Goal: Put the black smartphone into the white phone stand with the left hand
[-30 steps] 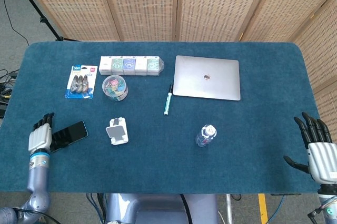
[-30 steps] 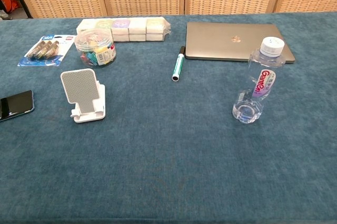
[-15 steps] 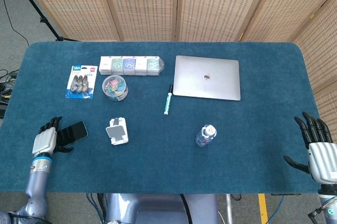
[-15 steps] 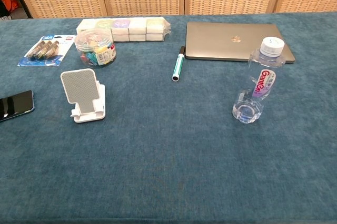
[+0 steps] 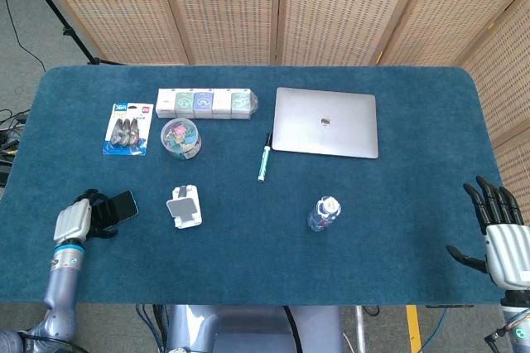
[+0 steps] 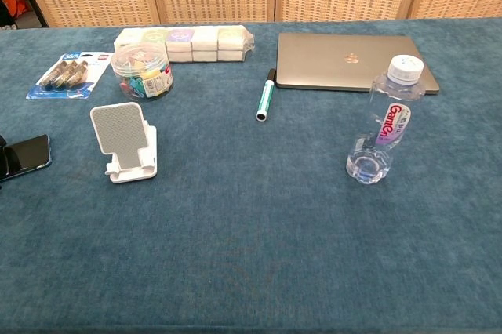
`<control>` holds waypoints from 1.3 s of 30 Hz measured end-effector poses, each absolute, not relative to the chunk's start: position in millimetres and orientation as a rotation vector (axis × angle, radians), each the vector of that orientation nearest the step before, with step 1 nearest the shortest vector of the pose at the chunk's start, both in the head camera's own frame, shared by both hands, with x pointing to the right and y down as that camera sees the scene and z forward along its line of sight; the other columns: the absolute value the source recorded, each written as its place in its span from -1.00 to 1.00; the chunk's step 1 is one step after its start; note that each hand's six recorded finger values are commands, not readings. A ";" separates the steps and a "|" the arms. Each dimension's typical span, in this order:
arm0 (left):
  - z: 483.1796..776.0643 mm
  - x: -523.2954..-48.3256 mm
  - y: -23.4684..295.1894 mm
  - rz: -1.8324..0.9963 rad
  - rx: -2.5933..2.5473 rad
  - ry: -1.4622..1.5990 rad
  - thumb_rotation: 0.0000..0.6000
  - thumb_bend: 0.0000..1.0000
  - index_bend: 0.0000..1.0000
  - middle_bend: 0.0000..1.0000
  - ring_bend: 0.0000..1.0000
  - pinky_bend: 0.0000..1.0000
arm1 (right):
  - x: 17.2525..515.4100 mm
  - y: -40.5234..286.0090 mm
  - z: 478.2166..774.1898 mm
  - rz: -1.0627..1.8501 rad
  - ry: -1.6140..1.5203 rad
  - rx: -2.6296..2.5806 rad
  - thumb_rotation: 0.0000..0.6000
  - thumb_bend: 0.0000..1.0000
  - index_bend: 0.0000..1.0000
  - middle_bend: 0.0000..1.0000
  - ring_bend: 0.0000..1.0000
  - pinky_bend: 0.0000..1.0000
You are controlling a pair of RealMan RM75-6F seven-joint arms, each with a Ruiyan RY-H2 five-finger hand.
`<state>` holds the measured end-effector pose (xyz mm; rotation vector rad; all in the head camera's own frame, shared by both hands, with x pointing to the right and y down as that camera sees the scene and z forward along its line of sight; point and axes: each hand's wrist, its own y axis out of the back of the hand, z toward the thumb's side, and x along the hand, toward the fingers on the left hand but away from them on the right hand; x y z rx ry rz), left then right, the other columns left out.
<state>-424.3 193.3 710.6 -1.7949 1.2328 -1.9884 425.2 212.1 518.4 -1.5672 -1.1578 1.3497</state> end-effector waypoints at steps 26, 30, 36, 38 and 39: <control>717.7 -427.4 196.9 -2.018 -1.744 1.364 1.00 -0.59 -0.26 -0.53 -0.49 -0.21 | 424.7 211.7 522.7 1.360 -1.152 -1.585 1.00 -1.00 -1.00 -1.00 -1.00 -1.00; 717.9 -428.1 197.2 -2.025 -1.735 1.363 1.00 -0.49 -0.12 -0.40 -0.39 -0.13 | 424.7 211.5 523.1 1.361 -1.153 -1.587 1.00 -1.00 -1.00 -1.00 -1.00 -1.00; 715.1 -428.9 195.1 -1.999 -1.716 1.392 1.00 -0.40 0.02 -0.31 -0.31 -0.07 | 424.7 211.4 522.7 1.359 -1.156 -1.590 1.00 -1.00 -1.00 -1.00 -1.00 -1.00; 713.1 -429.1 194.5 -1.980 -1.711 1.411 1.00 -0.40 0.02 -0.31 -0.31 -0.07 | 424.6 211.5 522.6 1.358 -1.156 -1.590 1.00 -1.00 -1.00 -1.00 -1.00 -1.00; 712.2 -429.3 194.4 -1.972 -1.709 1.420 1.00 -0.40 0.02 -0.31 -0.31 -0.07 | 424.5 211.5 522.5 1.358 -1.156 -1.590 1.00 -1.00 -1.00 -1.00 -1.00 -1.00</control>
